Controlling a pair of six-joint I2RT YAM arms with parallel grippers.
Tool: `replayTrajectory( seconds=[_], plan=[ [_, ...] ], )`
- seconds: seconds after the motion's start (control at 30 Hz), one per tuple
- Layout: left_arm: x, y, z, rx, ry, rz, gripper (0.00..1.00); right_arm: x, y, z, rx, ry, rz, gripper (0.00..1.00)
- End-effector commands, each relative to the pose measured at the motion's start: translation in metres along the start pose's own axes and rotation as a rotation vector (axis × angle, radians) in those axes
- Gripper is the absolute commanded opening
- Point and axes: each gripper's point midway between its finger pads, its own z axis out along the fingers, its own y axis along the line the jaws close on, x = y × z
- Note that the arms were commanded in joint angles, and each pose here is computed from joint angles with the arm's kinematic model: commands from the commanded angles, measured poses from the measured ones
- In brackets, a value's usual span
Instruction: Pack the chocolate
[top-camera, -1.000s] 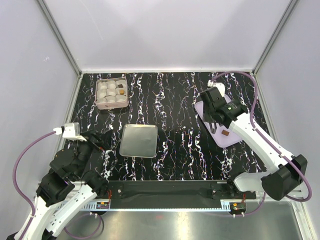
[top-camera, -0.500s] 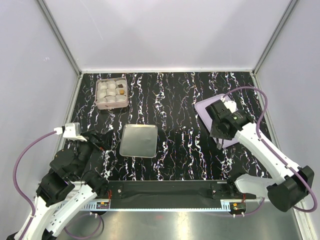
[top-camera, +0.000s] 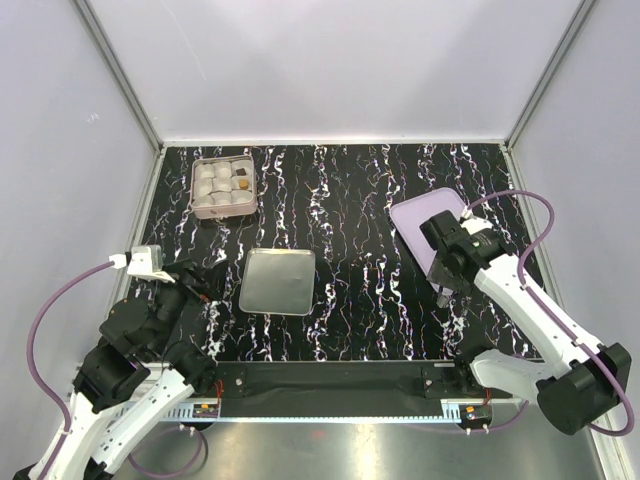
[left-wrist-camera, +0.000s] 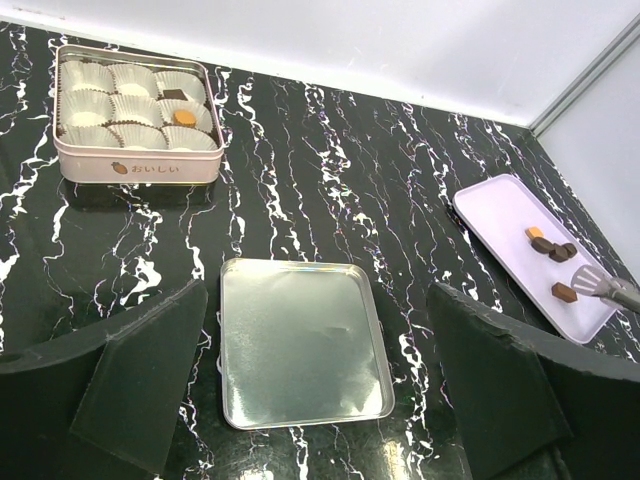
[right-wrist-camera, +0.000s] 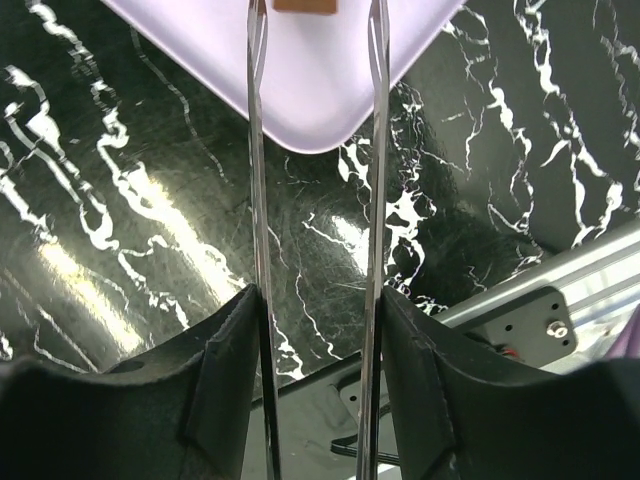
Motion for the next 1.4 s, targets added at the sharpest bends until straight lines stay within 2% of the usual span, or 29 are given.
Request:
replayTrajectory(
  seconds=[0.0,0.23,1.03,1.23,1.37],
  plan=[
    [-0.011,-0.008,-0.001,0.037,-0.044,-0.022,0.99,-0.007,0.005,0.008,-0.008,-0.02,0.114,0.56],
    [-0.012,-0.01,0.0,0.048,-0.047,-0.02,0.99,-0.011,0.016,0.02,-0.063,-0.032,0.134,0.56],
    [-0.01,-0.009,0.002,0.041,-0.04,-0.014,0.99,-0.004,0.01,0.04,-0.039,-0.014,0.138,0.56],
    [-0.01,-0.01,0.002,0.042,-0.038,-0.012,0.99,0.0,0.014,0.044,-0.06,0.002,0.152,0.56],
    [-0.009,-0.01,0.003,0.04,-0.034,-0.01,0.99,-0.002,0.013,0.045,-0.057,-0.004,0.145,0.51]
  ],
)
